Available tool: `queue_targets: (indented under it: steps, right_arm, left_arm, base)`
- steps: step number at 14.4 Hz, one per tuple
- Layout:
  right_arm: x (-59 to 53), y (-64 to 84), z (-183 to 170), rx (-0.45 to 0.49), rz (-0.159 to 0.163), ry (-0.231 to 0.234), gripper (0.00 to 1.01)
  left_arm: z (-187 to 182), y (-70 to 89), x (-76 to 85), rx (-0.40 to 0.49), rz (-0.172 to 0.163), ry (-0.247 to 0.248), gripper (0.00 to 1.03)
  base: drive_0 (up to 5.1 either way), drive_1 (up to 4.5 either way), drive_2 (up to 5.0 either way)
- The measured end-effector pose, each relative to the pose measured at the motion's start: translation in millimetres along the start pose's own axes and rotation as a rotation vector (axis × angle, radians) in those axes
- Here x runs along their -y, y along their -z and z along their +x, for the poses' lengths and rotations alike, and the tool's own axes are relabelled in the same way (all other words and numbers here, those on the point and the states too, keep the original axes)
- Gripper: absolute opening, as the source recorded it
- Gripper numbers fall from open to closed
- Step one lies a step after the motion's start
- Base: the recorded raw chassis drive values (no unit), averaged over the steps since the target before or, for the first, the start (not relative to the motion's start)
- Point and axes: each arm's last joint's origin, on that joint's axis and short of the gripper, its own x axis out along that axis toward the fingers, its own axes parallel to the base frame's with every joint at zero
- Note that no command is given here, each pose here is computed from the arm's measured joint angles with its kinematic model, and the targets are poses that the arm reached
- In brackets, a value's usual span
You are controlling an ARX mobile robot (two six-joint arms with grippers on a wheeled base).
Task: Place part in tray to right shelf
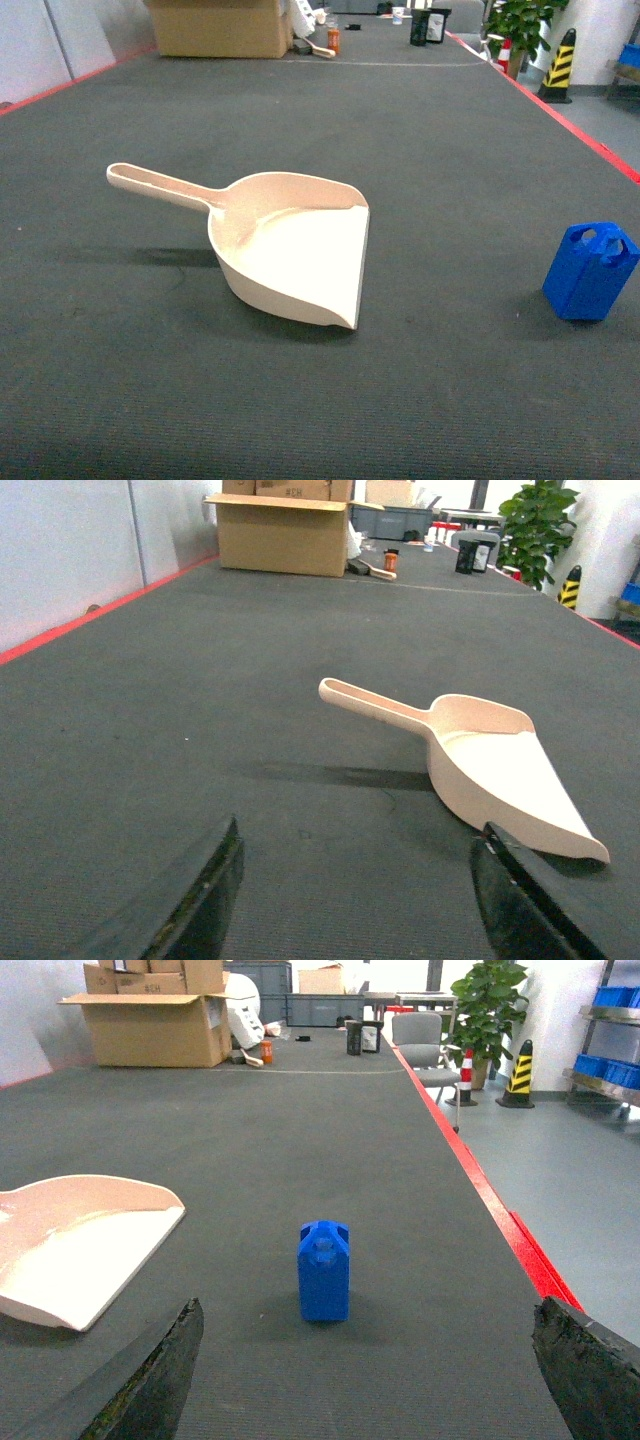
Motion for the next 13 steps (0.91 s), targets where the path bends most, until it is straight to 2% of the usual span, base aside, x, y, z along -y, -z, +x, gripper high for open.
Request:
queue_targets:
  steps: [3, 4, 7, 8, 11, 13]
  right_arm:
    - [0.0, 0.0, 0.0, 0.0, 0.0, 0.0, 0.98]
    - [0.0, 0.0, 0.0, 0.0, 0.0, 0.0, 0.98]
    - [0.0, 0.0, 0.0, 0.0, 0.0, 0.0, 0.98]
    - [0.0, 0.0, 0.0, 0.0, 0.0, 0.0, 0.98]
    - [0.0, 0.0, 0.0, 0.0, 0.0, 0.0, 0.98]
    - [0.0, 0.0, 0.0, 0.0, 0.0, 0.0, 0.98]
  left_arm:
    - [0.0, 0.0, 0.0, 0.0, 0.002, 0.0, 0.82]
    - [0.0, 0.0, 0.0, 0.0, 0.004, 0.0, 0.82]
    - [0.0, 0.0, 0.0, 0.0, 0.003, 0.0, 0.71]
    - [0.0, 0.0, 0.0, 0.0, 0.003, 0.0, 0.71]
    - [0.0, 0.0, 0.0, 0.0, 0.003, 0.0, 0.83]
    - [0.0, 0.0, 0.0, 0.0, 0.005, 0.0, 1.0]
  base:
    - [0.0, 0.0, 0.0]
    - [0.0, 0.0, 0.0]
    - [0.0, 0.0, 0.0]
    - [0.0, 0.0, 0.0]
    - [0.0, 0.0, 0.0]
    - [0.0, 0.0, 0.0]
